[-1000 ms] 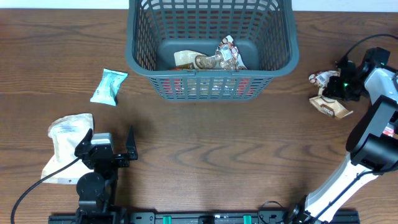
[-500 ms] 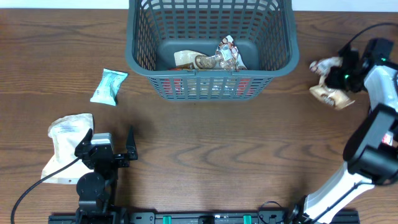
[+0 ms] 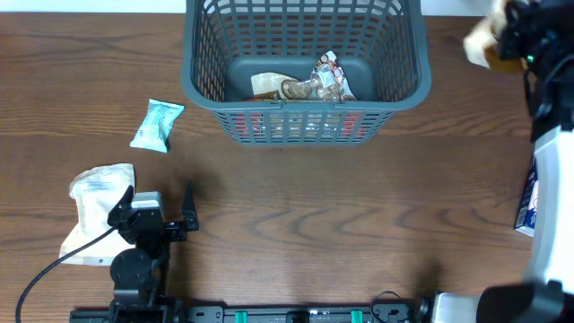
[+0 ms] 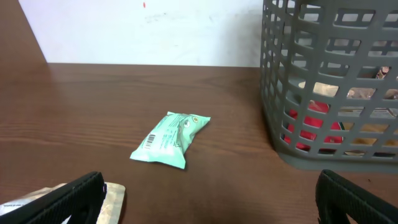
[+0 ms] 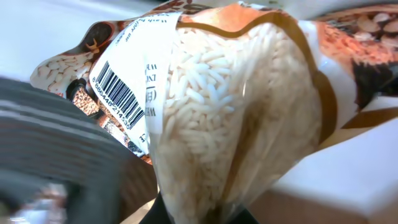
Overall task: Pack container
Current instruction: 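Lift the rice pouch and carry it over the basket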
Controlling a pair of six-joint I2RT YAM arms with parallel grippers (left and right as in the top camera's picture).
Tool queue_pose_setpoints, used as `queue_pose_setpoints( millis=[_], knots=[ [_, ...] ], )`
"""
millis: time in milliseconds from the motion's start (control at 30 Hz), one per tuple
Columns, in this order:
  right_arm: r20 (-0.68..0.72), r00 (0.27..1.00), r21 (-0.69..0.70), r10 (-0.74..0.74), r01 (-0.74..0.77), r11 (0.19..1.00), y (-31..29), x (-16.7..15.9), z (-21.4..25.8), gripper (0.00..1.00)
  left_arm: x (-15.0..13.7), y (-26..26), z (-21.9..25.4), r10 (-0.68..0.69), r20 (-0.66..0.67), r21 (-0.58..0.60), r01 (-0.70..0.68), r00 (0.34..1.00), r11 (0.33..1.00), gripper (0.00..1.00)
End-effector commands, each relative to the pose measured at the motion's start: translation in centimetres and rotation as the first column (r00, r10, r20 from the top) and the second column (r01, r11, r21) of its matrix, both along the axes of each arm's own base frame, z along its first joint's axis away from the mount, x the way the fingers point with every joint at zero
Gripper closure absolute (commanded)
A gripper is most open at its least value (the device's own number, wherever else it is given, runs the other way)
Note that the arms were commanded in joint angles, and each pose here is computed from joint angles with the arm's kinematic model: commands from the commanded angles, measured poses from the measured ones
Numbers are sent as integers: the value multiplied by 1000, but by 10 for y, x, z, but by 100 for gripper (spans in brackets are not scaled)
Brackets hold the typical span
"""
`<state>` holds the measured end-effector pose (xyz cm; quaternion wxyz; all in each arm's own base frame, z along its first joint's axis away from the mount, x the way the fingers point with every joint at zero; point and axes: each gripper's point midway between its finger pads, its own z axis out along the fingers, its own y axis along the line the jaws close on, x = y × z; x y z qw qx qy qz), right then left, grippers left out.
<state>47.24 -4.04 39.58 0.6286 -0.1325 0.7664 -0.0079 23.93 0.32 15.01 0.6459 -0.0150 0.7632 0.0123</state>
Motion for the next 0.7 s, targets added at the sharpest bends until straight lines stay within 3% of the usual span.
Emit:
queue_pose_setpoints(
  millis=[0,200,333,667],
  knots=[
    [92,957,-195,274,-253,948,73,-16,26,99,0,0,-15,4,-29,-3,-4,1000,1000,1],
    [40,852,-439,522,-455,775,165,-35,7,99,0,0,-15,4,-29,-3,-4,1000,1000,1],
    [-19,829,-530,560,-483,697,194,-40,-9,99,0,-1,-15,-1,-29,-4,1,1000,1000,1],
    [-247,753,-492,610,-640,590,230,-38,-89,99,0,-5,-15,-25,-30,-9,25,999,1000,1]
  ],
)
